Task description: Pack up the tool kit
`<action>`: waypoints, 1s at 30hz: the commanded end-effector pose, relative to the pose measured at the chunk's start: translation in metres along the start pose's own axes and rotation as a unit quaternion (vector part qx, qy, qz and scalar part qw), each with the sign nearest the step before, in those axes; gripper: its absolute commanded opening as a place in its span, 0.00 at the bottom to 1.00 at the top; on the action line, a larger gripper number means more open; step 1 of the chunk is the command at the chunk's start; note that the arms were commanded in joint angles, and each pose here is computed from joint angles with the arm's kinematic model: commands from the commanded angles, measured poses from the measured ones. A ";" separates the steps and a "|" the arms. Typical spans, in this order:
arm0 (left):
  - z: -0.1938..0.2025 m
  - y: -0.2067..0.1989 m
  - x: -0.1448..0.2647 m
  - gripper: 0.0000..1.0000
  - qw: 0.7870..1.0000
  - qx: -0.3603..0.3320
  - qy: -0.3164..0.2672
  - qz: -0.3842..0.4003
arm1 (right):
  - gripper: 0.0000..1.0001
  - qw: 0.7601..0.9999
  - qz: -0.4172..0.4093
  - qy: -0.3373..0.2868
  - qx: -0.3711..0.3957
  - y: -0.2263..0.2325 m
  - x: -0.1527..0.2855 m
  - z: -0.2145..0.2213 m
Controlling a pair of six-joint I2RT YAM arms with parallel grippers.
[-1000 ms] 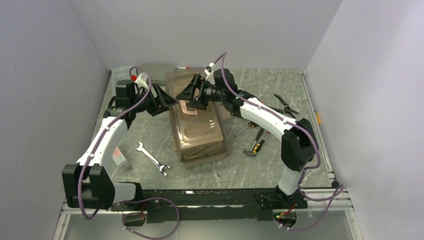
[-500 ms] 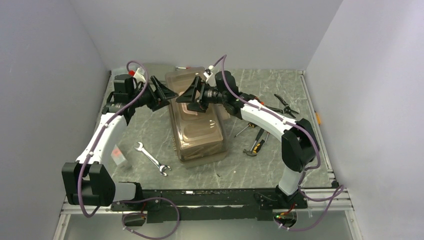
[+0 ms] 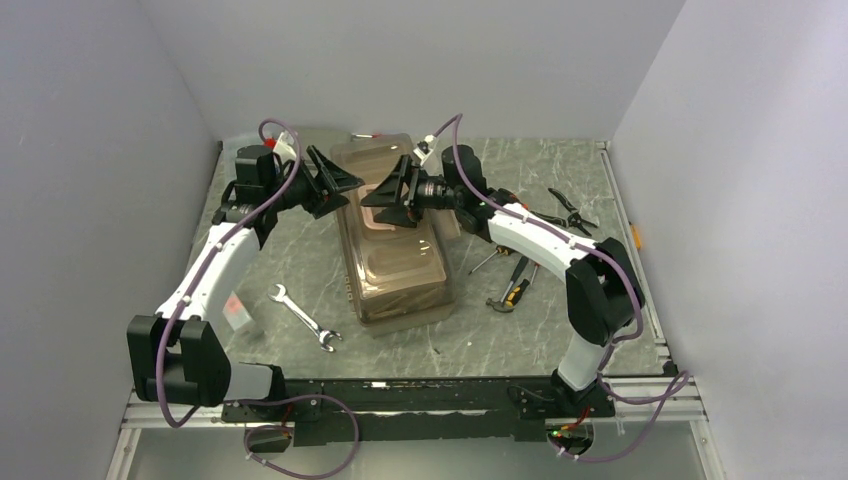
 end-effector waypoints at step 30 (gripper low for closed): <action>-0.020 0.031 0.013 0.81 0.998 -0.011 -0.038 -0.038 | 0.76 0.927 0.296 0.075 0.217 -0.003 -0.034 0.019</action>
Point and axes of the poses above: each gripper's point midway between its finger pads, its own x axis back along the fingers, its own y axis along the line the jaws close on, z = x × y, the point moved 6 cm from there along x, back along the fingers, and after that the axes turned 15 degrees about x, right-handed, at the moved point
